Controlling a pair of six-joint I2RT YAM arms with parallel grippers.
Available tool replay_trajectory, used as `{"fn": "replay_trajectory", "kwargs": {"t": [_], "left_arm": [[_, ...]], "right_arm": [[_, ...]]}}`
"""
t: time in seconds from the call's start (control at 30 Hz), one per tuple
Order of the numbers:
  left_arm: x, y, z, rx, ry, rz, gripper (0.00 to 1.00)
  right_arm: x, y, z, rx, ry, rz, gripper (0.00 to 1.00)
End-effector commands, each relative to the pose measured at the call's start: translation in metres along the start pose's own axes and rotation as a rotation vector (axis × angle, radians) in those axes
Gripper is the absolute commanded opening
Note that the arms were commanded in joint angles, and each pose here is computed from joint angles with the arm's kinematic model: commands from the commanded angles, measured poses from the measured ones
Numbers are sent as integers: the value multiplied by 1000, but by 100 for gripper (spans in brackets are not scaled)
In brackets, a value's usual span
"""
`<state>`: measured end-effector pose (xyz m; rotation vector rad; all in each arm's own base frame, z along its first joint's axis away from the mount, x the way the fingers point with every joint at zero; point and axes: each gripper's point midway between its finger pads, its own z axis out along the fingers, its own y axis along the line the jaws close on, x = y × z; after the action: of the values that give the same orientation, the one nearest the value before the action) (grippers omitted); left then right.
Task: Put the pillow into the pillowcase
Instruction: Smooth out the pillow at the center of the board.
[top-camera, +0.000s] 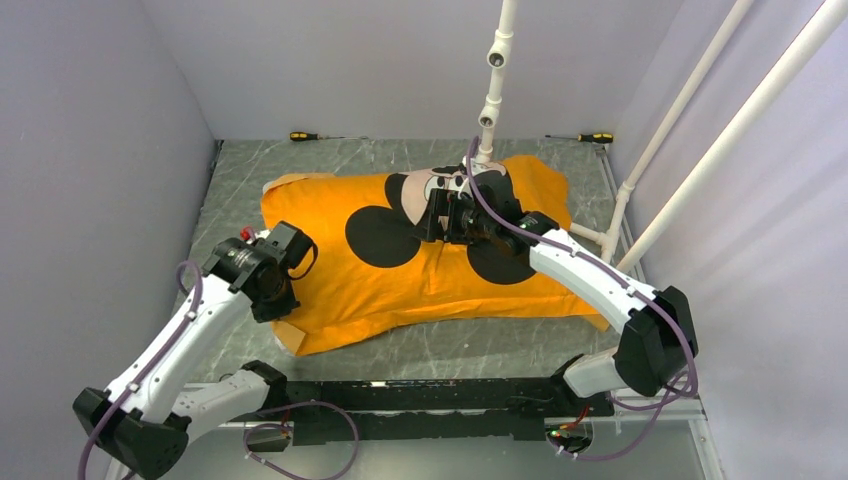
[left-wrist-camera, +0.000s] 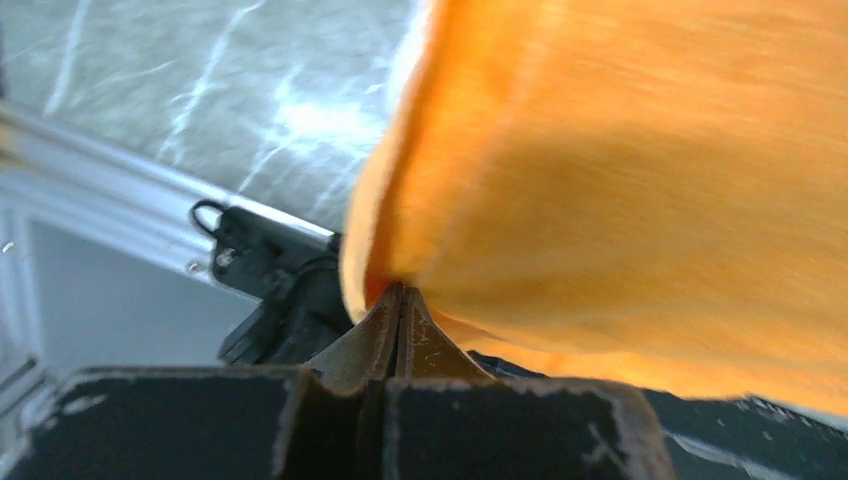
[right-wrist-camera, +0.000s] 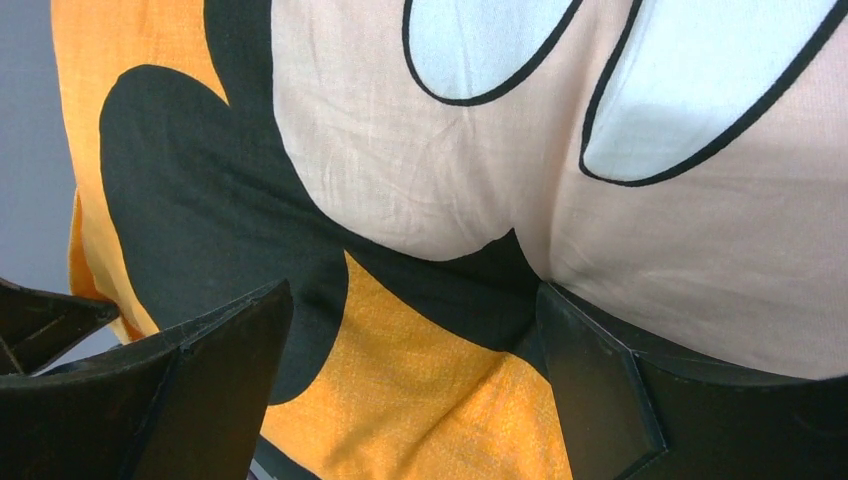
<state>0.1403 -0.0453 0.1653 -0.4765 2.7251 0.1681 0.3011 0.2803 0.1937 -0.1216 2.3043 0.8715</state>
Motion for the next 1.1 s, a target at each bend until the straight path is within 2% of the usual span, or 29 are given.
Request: {"fn": "replay_trajectory", "kwargs": {"t": [0.0, 0.1, 0.23, 0.27, 0.43, 0.53, 0.63, 0.7, 0.8, 0.87, 1.0, 1.07], "left_arm": [[18, 59, -4, -334, 47, -42, 0], [11, 54, -10, -300, 23, -70, 0], [-19, 8, -31, 5, -74, 3, 0], [-24, 5, -35, 18, -82, 6, 0], [-32, 48, -29, -318, -65, 58, 0], [-32, 46, -24, -345, -50, 44, 0], [-47, 40, -27, -338, -91, 51, 0], [-63, 20, -30, -236, -136, 93, 0], [-90, -34, -42, 38, -215, 204, 0], [-108, -61, -56, 158, -260, 244, 0], [-149, -105, -72, 278, -340, 311, 2], [-176, -118, -60, 306, -347, 296, 3]], "right_arm": [[62, -53, 3, 213, 217, 55, 97], [57, -49, 0, 200, 206, 43, 97], [47, -42, -8, 181, 174, 28, 98], [45, -41, -10, 180, 171, 25, 98], [37, -35, -12, 171, 155, 26, 99], [35, -36, -14, 176, 157, 27, 99], [31, -34, -19, 170, 140, 25, 99], [28, -32, -23, 161, 129, 21, 99], [23, -26, -29, 140, 114, 13, 99], [19, -22, -32, 129, 100, 9, 99], [14, -15, -36, 95, 83, 7, 99], [13, -12, -36, 80, 82, 9, 99]]}}
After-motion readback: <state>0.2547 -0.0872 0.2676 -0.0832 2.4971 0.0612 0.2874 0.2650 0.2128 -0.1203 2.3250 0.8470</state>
